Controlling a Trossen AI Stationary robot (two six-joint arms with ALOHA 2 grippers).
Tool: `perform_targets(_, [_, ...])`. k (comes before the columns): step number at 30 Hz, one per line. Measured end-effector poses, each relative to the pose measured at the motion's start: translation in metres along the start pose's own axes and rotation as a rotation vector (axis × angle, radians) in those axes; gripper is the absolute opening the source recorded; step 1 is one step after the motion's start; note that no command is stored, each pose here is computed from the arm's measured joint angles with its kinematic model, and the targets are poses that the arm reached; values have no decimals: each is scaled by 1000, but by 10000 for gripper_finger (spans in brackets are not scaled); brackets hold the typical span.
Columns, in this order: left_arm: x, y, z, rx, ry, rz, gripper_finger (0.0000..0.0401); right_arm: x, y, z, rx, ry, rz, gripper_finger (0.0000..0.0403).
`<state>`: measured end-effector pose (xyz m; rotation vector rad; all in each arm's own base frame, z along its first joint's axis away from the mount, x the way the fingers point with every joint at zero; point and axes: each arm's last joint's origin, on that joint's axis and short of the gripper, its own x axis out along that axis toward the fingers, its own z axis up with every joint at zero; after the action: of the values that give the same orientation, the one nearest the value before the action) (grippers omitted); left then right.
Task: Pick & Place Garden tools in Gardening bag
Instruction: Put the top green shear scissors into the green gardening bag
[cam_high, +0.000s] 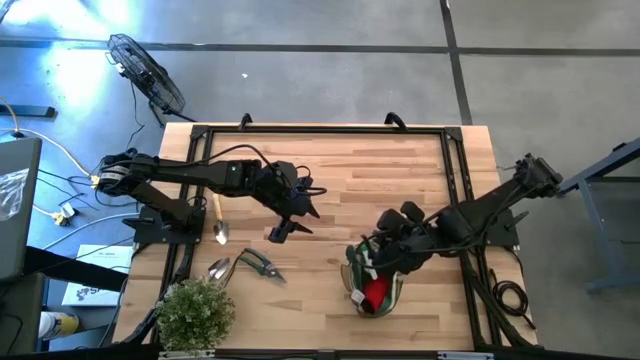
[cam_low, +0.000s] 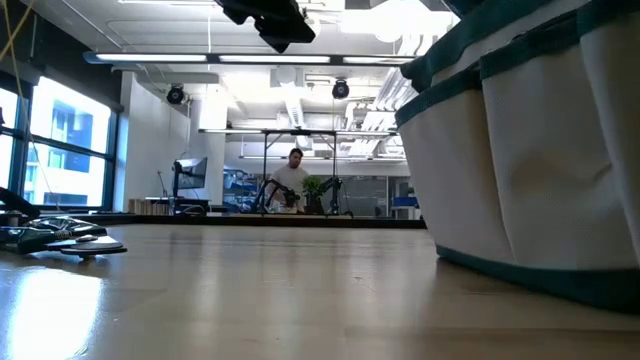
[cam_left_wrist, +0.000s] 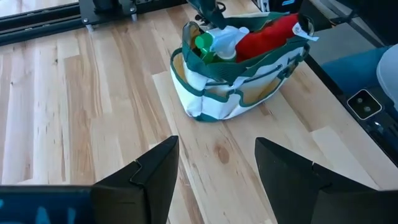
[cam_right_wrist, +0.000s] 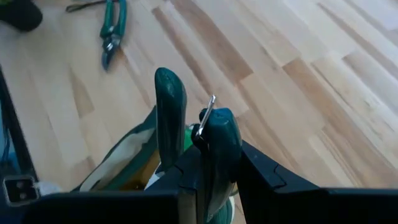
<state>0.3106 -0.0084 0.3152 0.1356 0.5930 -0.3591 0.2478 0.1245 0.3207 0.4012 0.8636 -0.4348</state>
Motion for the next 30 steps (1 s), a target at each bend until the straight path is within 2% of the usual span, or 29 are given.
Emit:
perform_targets(6, [0,0,-1,-4,12,-3,205,2,6,0,-111,19,59,54])
perform_targets(14, [0,-4,-7,51,59,-80,205,2,14,2,-398,39,203,53])
perform_targets(21, [-1,-6,-9,61,60,-137,205,4,18,0,-651,2,249,53])
perform_targets(30, [-1,-6,-9,61,60,-137,205,15,28,-4,-756,-63,427,53])
